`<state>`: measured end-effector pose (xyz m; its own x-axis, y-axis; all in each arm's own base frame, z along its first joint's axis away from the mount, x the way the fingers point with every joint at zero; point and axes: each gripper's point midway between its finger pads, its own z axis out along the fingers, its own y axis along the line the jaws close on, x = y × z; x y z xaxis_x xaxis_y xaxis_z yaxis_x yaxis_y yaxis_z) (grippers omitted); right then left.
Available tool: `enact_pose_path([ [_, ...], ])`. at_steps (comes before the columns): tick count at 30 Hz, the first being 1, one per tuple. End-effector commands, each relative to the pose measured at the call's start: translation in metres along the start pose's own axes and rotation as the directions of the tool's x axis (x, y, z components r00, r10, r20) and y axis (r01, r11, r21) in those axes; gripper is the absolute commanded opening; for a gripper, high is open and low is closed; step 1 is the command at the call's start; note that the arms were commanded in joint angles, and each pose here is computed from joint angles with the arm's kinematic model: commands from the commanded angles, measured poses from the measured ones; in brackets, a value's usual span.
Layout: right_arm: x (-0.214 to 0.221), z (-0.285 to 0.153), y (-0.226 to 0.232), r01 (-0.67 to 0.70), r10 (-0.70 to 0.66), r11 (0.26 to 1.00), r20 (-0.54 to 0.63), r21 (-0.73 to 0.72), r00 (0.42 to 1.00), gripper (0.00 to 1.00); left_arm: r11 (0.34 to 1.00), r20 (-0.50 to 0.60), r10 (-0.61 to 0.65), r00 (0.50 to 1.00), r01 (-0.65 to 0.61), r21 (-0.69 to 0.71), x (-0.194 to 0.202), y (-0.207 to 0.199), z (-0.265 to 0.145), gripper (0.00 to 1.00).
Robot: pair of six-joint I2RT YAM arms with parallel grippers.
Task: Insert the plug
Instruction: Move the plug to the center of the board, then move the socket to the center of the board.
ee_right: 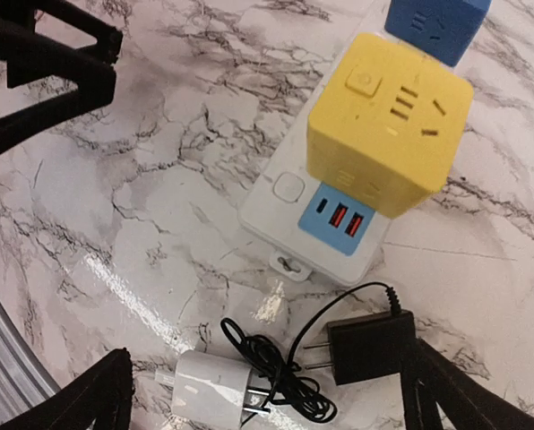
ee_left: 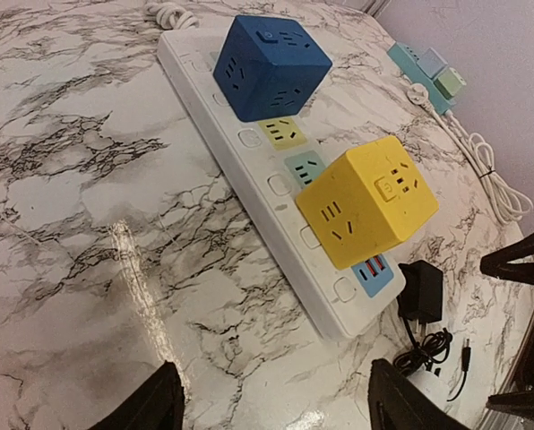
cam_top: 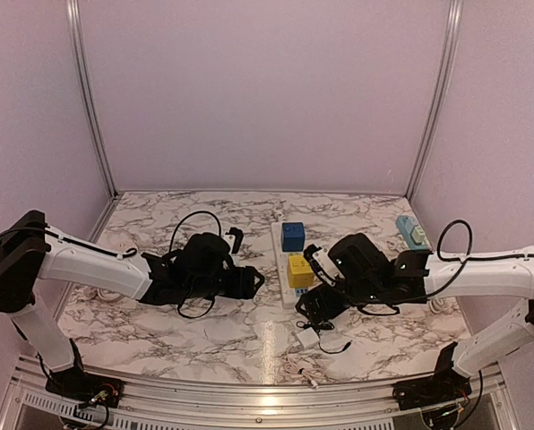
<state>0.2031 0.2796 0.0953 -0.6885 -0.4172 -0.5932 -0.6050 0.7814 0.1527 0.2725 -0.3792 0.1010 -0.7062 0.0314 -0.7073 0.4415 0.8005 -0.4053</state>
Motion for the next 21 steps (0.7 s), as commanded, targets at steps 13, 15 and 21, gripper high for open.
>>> enact_pose_path([
  [13, -0.084, 0.057, -0.041, -0.055, 0.006, 0.949, 0.155, 0.311, 0.988, 0.98, 0.994, 0.155, -0.034, 0.987, 0.05, -0.101, -0.024, 0.032, -0.06, 0.82],
  [15, -0.081, 0.065, -0.043, -0.071, 0.025, 0.951, 0.155, 0.301, 0.988, 0.99, 0.992, 0.167, -0.032, 0.986, 0.051, -0.113, -0.025, 0.036, -0.067, 0.83],
  [21, -0.072, 0.089, -0.039, -0.108, 0.074, 0.963, 0.143, 0.248, 0.987, 0.99, 0.989, 0.199, -0.032, 0.979, 0.059, -0.133, -0.029, 0.043, -0.08, 0.83],
])
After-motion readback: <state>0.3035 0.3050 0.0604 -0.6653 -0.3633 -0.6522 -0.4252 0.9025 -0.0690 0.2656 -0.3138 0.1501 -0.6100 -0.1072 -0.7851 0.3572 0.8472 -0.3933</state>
